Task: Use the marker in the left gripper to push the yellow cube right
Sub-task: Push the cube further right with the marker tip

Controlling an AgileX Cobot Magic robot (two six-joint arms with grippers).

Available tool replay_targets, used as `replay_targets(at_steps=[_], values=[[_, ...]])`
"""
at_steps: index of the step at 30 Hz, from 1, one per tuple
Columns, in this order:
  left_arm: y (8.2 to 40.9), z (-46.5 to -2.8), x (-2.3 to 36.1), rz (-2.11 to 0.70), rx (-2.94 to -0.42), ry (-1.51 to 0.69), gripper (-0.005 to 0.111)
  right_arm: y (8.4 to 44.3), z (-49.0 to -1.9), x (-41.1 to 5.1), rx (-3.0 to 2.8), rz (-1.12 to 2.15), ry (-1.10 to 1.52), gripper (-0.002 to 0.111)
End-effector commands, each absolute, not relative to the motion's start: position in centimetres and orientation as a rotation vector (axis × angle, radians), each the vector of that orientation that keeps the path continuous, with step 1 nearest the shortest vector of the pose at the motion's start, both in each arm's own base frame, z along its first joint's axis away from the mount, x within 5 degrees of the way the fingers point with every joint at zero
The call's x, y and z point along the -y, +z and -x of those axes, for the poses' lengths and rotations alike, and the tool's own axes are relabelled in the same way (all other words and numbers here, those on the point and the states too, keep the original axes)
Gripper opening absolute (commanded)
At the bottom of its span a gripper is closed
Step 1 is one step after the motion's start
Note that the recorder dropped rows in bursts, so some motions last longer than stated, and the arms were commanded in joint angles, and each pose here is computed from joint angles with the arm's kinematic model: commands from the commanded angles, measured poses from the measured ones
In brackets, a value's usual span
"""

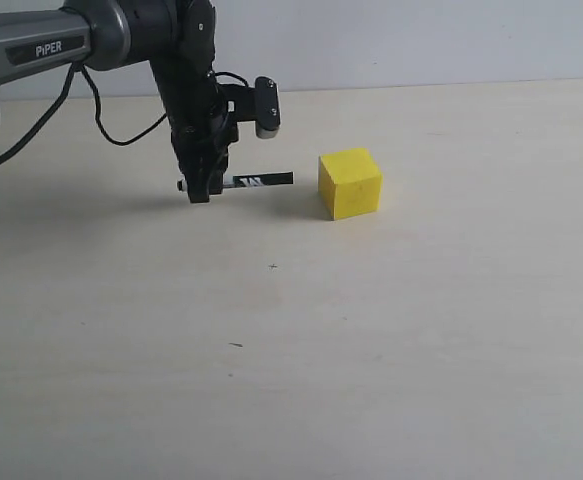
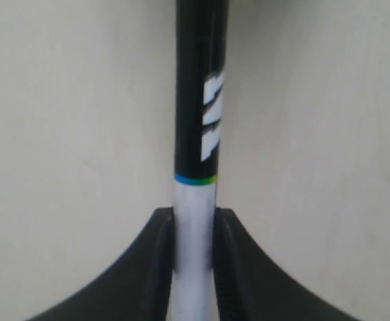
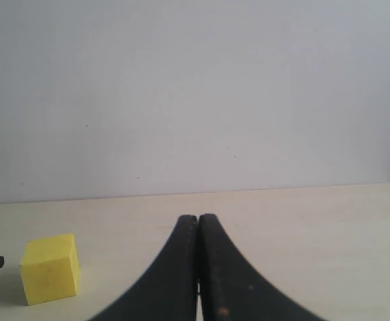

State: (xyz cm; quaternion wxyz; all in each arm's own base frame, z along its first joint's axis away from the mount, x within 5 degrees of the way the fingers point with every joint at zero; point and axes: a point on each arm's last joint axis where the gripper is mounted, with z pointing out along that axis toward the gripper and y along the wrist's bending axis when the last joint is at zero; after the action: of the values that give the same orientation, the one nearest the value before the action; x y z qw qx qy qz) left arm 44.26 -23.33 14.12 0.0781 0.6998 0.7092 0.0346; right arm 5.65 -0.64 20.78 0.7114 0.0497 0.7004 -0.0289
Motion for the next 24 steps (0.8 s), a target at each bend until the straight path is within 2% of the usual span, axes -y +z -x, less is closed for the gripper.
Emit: replay_targets(at_steps=[1, 12, 16, 24], values=[[14.7, -44.3, 24.6, -2.048, -2.067, 0.118, 0.000, 20.7, -5.6, 0.7, -1.546, -0.114, -0.072, 0.000], [15.0, -43.6, 27.7, -2.015, -1.934, 0.133, 0.000, 20.7, -5.6, 0.7, -1.546, -0.114, -0.072, 0.000], [14.9, -44.2, 26.3, -1.980, -2.013, 0.128, 0.000, 20.7, -5.6, 0.7, -1.546, -0.114, -0.072, 0.000], [15.4, -44.0, 24.4, -2.090, -2.104, 0.073, 0.000, 20.7, -5.6, 0.7, -1.546, -0.114, -0.072, 0.000]])
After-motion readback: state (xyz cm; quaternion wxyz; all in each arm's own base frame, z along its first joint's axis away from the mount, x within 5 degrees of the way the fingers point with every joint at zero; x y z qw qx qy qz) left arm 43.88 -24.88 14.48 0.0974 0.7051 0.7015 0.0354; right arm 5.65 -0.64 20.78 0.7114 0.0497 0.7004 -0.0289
